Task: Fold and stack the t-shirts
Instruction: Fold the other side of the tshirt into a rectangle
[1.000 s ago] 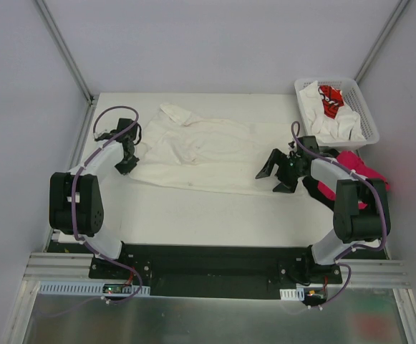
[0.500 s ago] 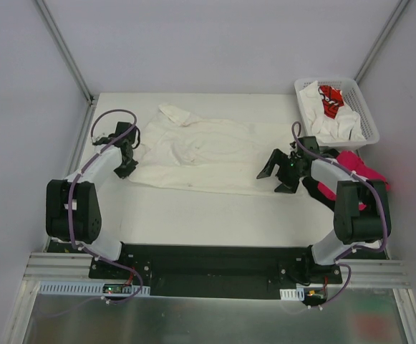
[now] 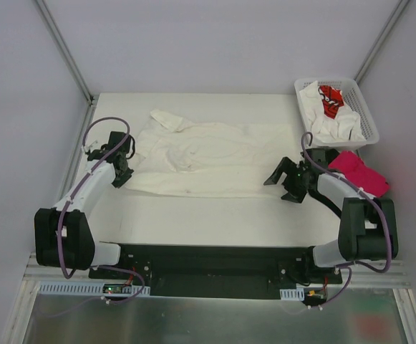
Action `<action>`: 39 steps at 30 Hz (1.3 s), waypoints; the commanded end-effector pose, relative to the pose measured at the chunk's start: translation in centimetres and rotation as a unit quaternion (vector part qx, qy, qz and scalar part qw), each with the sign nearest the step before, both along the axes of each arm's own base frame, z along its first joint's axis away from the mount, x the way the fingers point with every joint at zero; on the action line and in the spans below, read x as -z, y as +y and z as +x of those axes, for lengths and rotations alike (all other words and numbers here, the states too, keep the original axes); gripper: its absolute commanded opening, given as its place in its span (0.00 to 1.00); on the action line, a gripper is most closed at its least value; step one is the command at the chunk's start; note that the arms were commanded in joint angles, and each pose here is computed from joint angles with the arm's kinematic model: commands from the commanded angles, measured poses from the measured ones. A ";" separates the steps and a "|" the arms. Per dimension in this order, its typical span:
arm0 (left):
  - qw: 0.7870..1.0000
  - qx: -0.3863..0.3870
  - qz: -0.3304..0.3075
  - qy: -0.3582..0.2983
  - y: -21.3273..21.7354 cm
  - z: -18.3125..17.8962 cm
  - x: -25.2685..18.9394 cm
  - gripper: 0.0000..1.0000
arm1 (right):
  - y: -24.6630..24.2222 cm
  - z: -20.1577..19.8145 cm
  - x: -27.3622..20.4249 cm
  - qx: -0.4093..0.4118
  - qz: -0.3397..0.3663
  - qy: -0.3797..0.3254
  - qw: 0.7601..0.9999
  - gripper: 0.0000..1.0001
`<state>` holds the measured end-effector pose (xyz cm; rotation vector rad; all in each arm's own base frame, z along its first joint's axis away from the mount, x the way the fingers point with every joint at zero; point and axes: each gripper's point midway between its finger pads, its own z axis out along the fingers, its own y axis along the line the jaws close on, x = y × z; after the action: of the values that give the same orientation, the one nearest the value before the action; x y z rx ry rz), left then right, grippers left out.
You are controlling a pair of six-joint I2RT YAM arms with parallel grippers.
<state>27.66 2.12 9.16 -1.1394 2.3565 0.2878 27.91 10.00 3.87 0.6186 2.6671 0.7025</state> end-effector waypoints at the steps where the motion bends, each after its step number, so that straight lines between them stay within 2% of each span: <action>1: 1.000 -0.021 0.006 0.002 0.7 -2.5 -0.2 0.10 | -0.7 0.4 -0.5 0.021 -0.008 -0.026 0.999 1.00; 8: 1.000 -0.017 0.008 -0.015 0.8 -2.2 -1.2 0.15 | -0.6 1.7 -2.2 0.024 0.004 -0.053 0.998 1.00; 11: 1.000 -0.011 0.001 -0.009 0.5 -2.0 -1.1 0.21 | -0.4 2.3 -3.3 0.026 0.010 -0.066 0.997 1.00; 12: 1.000 -0.009 -0.001 -0.009 0.4 -1.9 -1.0 0.28 | -0.5 2.5 -3.6 0.027 0.008 -0.070 0.997 1.00; 14: 1.000 -0.006 -0.001 -0.008 0.4 -1.9 -1.1 0.30 | -0.5 2.8 -4.1 0.028 0.007 -0.074 0.997 1.00; 16: 1.000 -0.004 -0.002 -0.012 0.3 -1.8 -1.3 0.38 | -0.6 3.3 -4.8 0.029 0.008 -0.083 0.996 1.00; 22: 0.999 -0.007 -0.006 -0.040 0.2 -1.3 -2.8 0.37 | -0.6 4.5 -5.5 0.038 0.014 -0.096 0.995 1.00; 26: 0.998 0.002 -0.012 -0.056 -0.2 0.8 -3.9 0.36 | 0.0 6.0 -5.1 0.034 0.027 -0.099 0.994 1.00; 29: 0.997 0.036 -0.030 -0.057 -1.4 3.5 -4.5 0.35 | 0.7 7.2 -5.0 0.028 0.037 -0.100 0.994 0.99; 31: 0.993 0.091 -0.058 -0.044 -3.2 5.6 -3.8 0.34 | 1.2 7.5 -5.2 0.025 0.041 -0.105 0.993 0.99; 32: 0.990 0.109 -0.072 -0.063 -4.2 7.4 -5.1 0.34 | 1.5 7.7 -5.3 0.023 0.043 -0.107 0.993 0.99; 33: 0.982 0.158 -0.077 -0.063 -5.2 8.6 -5.4 0.35 | 1.9 7.6 -5.4 0.017 0.047 -0.106 0.993 0.99; 34: 0.979 0.181 -0.082 -0.037 -6.4 9.7 -3.9 0.36 | 2.0 7.6 -5.5 0.016 0.048 -0.108 0.993 0.99; 35: 0.969 0.217 -0.104 -0.055 -8.1 11.7 -5.3 0.37 | 2.2 7.5 -5.6 0.015 0.049 -0.108 0.993 0.99; 37: 0.953 0.283 -0.109 -0.025 -10.4 14.2 -4.8 0.38 | 2.6 7.4 -5.8 0.010 0.051 -0.112 0.992 0.99; 39: 0.927 0.355 -0.124 -0.017 -13.1 15.4 -4.4 0.39 | 2.7 7.2 -5.8 0.009 0.053 -0.111 0.992 0.99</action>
<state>40.45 -5.04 13.27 -0.7478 2.5158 -0.0710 33.76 11.75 7.24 0.6037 2.5040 0.8017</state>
